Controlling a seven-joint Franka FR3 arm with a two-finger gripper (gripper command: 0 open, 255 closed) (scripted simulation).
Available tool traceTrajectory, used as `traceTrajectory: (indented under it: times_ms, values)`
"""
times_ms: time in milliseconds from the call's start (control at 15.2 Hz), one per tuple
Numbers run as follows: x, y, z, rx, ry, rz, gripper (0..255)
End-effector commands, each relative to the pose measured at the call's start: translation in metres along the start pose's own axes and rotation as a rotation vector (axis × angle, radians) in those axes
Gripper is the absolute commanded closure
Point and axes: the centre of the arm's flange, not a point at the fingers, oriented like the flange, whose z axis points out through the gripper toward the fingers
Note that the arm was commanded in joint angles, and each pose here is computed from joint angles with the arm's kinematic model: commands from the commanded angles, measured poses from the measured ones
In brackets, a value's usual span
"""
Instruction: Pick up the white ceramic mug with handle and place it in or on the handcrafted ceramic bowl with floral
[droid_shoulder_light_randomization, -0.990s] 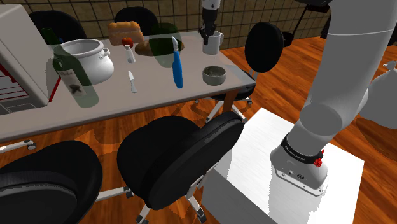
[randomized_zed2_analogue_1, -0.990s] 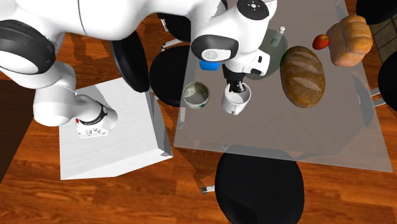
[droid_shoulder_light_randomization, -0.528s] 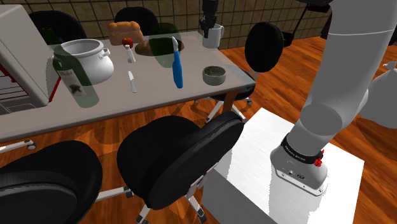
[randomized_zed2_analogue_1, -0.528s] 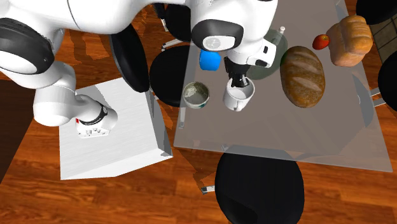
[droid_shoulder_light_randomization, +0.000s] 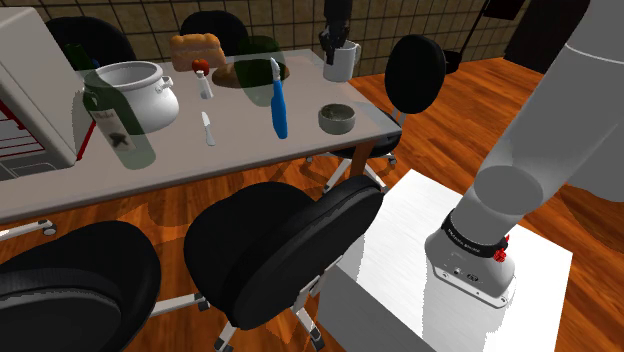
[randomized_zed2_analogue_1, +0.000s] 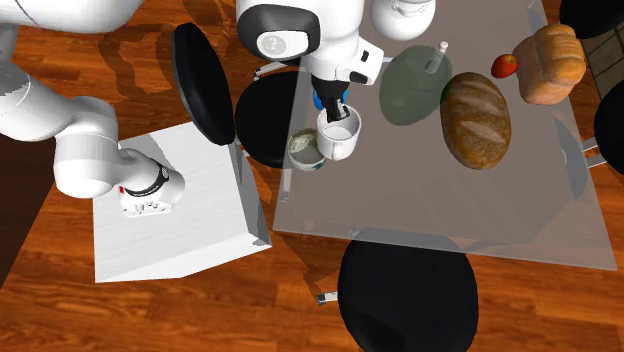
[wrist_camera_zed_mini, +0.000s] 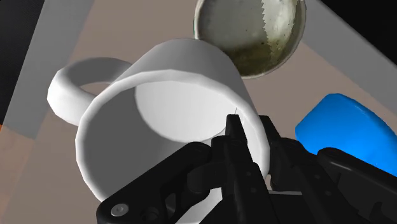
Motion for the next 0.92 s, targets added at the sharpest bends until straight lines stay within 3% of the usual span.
traceTrajectory:
  times_ms: [0, 264, 858]
  values:
    - [-0.017, -0.017, -0.004, 0.0, 0.001, 0.0, 255]
    - [-0.055, -0.054, -0.013, 0.0, 0.001, 0.0, 255]
    - [-0.057, -0.055, 0.035, 0.0, 0.001, 0.0, 255]
